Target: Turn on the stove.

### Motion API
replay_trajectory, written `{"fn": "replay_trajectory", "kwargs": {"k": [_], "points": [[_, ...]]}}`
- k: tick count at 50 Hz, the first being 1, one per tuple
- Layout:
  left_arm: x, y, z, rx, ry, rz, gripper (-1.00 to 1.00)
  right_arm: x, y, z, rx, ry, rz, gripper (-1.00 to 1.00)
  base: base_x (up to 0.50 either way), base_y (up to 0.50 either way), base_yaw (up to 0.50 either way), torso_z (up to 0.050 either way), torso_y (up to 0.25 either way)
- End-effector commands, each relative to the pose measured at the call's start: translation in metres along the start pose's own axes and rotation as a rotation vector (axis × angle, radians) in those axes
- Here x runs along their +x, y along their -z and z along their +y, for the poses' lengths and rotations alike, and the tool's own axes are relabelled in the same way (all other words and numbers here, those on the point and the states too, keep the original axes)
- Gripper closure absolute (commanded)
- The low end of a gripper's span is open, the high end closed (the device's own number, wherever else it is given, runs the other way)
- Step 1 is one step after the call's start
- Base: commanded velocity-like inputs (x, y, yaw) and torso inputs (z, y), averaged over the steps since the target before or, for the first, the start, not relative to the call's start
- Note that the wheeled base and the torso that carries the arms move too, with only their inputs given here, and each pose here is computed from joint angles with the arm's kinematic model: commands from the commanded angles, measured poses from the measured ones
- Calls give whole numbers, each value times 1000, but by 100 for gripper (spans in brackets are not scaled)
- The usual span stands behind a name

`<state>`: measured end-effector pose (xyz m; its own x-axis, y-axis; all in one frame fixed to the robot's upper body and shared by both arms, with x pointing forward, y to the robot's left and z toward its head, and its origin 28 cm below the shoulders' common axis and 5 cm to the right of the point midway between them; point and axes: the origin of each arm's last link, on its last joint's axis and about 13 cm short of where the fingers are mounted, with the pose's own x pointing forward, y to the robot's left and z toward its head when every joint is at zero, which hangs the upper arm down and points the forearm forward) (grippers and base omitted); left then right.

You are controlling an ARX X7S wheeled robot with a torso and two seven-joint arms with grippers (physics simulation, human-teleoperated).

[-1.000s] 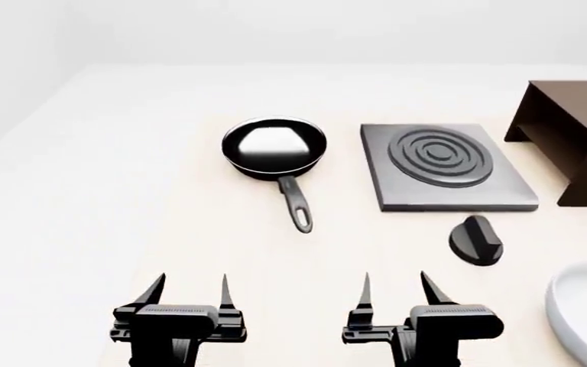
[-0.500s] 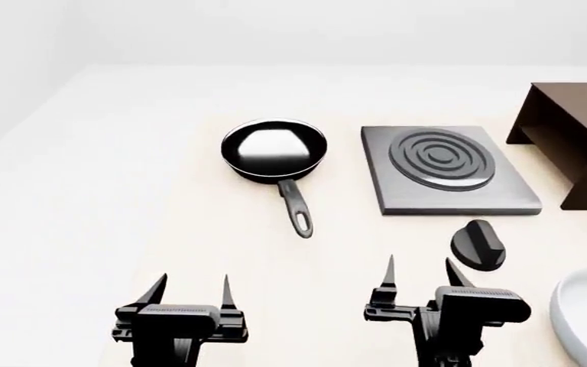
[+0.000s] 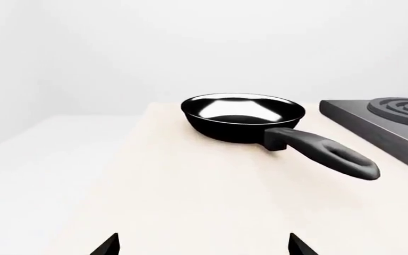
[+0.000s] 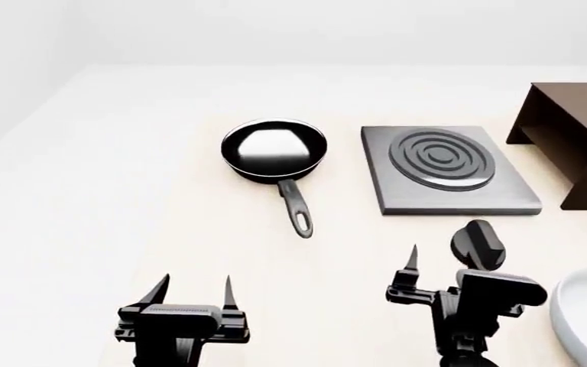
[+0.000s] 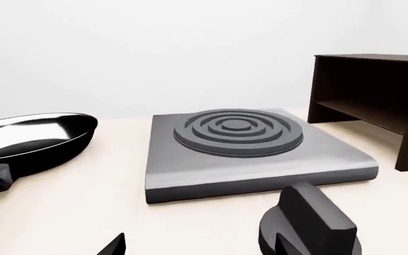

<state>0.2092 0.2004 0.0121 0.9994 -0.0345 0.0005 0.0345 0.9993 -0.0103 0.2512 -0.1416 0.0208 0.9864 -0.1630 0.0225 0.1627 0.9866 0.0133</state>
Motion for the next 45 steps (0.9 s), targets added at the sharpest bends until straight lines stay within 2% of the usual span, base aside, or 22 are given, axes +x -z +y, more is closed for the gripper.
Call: {"fn": "replay_trajectory", "kwargs": {"k": [1,31,45], "points": [[0,0,0,0,3,1,-100,14,4,-5,16,17,21,-100,0,0,0,0,0],[-1,-2,0,-3,6,-5,-100,43,17,-13,27,72,75,-100,0,0,0,0,0],[-2,-3,-1,-6,11,-5,-100,47,20,-14,39,70,88,-100,0,0,0,0,0]]}}
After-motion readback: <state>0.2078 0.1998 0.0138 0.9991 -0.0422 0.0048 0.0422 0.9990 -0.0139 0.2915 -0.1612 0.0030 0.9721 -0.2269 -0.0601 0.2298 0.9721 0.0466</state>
